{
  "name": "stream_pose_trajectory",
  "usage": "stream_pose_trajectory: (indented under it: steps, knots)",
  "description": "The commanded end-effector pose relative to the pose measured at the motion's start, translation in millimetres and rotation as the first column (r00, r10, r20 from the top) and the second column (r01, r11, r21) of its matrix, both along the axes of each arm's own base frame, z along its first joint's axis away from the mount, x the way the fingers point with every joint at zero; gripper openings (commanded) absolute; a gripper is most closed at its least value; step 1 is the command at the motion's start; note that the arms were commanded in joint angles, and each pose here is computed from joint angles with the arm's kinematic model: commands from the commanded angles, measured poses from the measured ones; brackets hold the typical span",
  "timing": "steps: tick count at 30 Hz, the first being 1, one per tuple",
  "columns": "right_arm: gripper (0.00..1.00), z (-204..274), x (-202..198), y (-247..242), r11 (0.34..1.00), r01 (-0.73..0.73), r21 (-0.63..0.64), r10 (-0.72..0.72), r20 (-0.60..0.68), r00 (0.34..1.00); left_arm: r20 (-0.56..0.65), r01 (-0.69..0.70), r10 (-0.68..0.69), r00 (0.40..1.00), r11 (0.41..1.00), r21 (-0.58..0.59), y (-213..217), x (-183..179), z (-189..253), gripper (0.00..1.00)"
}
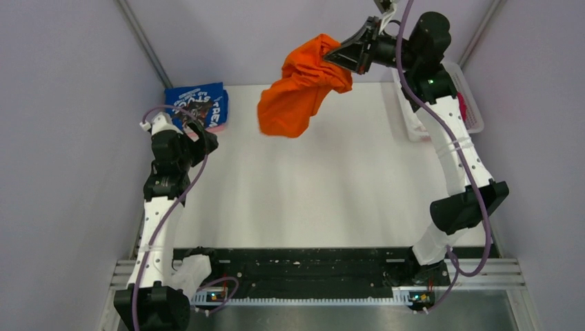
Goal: Fold and stack the t-shirts
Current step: Move the tshirt to the center of the board
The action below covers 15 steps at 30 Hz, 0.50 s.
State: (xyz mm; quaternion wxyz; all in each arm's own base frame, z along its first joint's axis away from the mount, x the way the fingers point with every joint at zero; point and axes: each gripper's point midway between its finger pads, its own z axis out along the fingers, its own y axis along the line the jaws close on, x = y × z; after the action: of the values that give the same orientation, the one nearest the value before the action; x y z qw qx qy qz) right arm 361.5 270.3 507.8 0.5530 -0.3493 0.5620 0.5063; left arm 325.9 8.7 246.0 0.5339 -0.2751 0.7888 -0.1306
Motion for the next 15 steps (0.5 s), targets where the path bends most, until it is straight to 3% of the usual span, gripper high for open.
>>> stream_pose_trajectory:
  steps: [1,4,5,6,8,9,10,11,12,13,15]
  knots:
    - [0.05,-30,13,-18,0.987,0.161,-0.019,-0.161,0.016,0.987,0.032,-0.044,0.044,0.999,0.999,0.004,6,-13,21,0.99]
    - [0.12,-117,47,-51,0.894,0.419,-0.157,-0.432,-0.06,0.9,-0.006,-0.069,0.069,0.998,0.998,0.002,9,-22,10,0.99]
    - [0.21,-150,56,-71,0.827,0.517,-0.222,-0.542,-0.074,0.837,-0.022,-0.086,0.086,0.996,0.996,0.002,11,-25,4,0.99]
    - [0.41,-198,62,-94,0.735,0.601,-0.313,-0.654,-0.096,0.75,-0.036,-0.093,0.093,0.995,0.996,-0.002,11,-27,-1,0.99]
    - [0.88,-249,72,-154,0.465,0.766,-0.443,-0.868,-0.057,0.493,-0.066,-0.096,0.095,0.993,0.995,-0.016,10,-29,-13,0.99]
    - [0.97,-269,71,-181,0.326,0.799,-0.505,-0.931,-0.026,0.364,-0.079,-0.089,0.087,0.993,0.996,-0.025,8,-30,-18,0.99]
    - [0.99,-283,66,-204,0.211,0.798,-0.564,-0.964,0.013,0.264,-0.096,-0.085,0.081,0.992,0.996,-0.034,6,-30,-24,0.99]
    - [0.99,-292,61,-218,0.136,0.784,-0.605,-0.978,0.042,0.203,-0.119,-0.082,0.077,0.99,0.996,-0.044,4,-31,-31,0.99]
    - [0.99,-298,55,-227,0.084,0.768,-0.635,-0.985,0.061,0.159,-0.14,-0.074,0.066,0.988,0.996,-0.054,2,-31,-37,0.99]
    - [0.99,-302,51,-227,0.087,0.754,-0.651,-0.986,0.05,0.157,-0.16,-0.065,0.053,0.986,0.996,-0.067,-1,-31,-43,0.99]
    - [0.99,-306,39,-214,0.157,0.73,-0.665,-0.981,-0.017,0.196,-0.202,-0.028,0.007,0.979,0.994,-0.102,-10,-32,-53,0.99]
